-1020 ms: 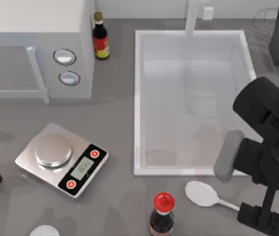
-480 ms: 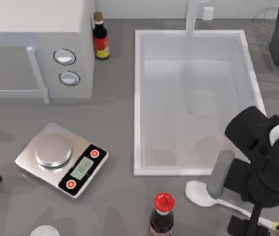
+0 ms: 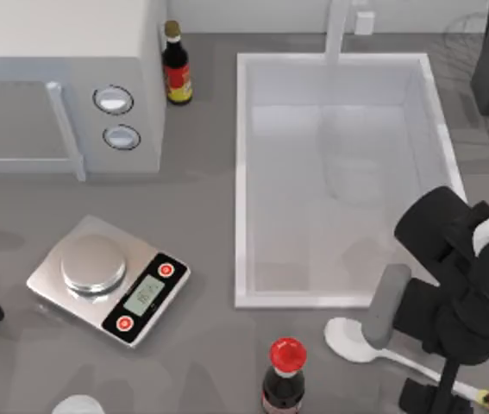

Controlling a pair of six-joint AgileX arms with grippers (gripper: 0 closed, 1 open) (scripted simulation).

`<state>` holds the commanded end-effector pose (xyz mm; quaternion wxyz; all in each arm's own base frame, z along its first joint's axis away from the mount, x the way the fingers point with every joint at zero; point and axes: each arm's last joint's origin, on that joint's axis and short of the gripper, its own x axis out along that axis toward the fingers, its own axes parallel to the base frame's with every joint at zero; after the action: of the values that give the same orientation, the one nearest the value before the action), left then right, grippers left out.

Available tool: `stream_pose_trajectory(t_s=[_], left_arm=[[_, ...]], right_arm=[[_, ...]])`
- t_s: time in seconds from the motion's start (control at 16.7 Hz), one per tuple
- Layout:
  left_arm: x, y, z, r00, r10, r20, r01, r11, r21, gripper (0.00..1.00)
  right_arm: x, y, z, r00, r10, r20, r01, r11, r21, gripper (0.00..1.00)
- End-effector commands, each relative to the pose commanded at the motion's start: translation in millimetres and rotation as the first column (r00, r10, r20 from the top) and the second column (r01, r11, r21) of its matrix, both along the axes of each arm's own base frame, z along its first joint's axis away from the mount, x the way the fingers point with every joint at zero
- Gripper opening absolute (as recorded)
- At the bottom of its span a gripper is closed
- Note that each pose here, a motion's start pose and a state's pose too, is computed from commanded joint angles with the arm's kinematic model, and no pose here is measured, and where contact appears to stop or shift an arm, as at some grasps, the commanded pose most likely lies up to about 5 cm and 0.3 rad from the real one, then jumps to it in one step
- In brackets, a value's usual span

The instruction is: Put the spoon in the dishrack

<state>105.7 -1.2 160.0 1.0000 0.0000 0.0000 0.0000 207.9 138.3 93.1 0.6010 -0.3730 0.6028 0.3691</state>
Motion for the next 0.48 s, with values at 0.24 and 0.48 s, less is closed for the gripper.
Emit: stream_pose_trajectory(t_s=[0.24, 0.48], left_arm=[[0.0, 0.0, 0.0, 1.000, 0.000, 0.000, 0.000, 1.000, 0.000, 1.00], [0.0, 0.0, 0.0, 1.000, 0.000, 0.000, 0.000, 1.000, 0.000, 1.00]], right_arm=[[0.0, 0.0, 0.0, 1.000, 0.000, 0.000, 0.000, 1.000, 0.000, 0.40], [0.0, 0.0, 0.0, 1.000, 0.000, 0.000, 0.000, 1.000, 0.000, 0.10]])
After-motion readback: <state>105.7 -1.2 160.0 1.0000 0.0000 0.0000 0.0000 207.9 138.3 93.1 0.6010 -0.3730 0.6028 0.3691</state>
